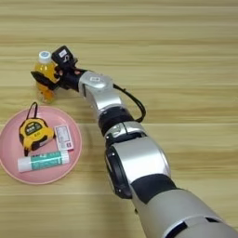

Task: Move the objects on the table

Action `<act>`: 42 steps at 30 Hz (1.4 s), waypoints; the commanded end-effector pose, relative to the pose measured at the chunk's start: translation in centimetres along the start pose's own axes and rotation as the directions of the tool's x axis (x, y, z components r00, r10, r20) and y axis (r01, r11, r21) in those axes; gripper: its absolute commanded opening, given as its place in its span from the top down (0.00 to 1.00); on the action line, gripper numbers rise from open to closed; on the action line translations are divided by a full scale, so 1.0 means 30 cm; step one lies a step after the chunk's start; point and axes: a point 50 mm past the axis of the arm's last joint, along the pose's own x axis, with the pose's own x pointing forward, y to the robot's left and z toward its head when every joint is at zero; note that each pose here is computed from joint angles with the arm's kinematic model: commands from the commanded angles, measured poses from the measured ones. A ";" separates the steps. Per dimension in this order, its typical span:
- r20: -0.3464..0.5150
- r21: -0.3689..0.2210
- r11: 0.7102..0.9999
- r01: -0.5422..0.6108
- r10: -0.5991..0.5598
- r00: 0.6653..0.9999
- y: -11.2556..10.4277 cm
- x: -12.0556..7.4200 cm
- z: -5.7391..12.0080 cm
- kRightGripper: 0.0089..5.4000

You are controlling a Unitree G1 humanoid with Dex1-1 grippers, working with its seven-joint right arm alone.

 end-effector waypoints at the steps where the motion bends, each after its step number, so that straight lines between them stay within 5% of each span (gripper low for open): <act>1: 0.097 -0.088 0.996 0.004 0.004 0.995 -0.026 0.028 0.147 0.28; 13: 0.086 -0.086 0.996 0.011 -0.003 0.996 -0.039 0.019 0.138 0.34; 22: 0.212 -0.144 0.989 0.019 0.012 0.977 -0.079 -0.035 0.229 0.34; 30: 0.279 -0.204 0.976 0.076 -0.016 0.960 -0.174 -0.187 0.300 0.34; 42: 0.227 -0.265 0.958 0.109 -0.048 0.973 -0.295 -0.402 0.332 0.34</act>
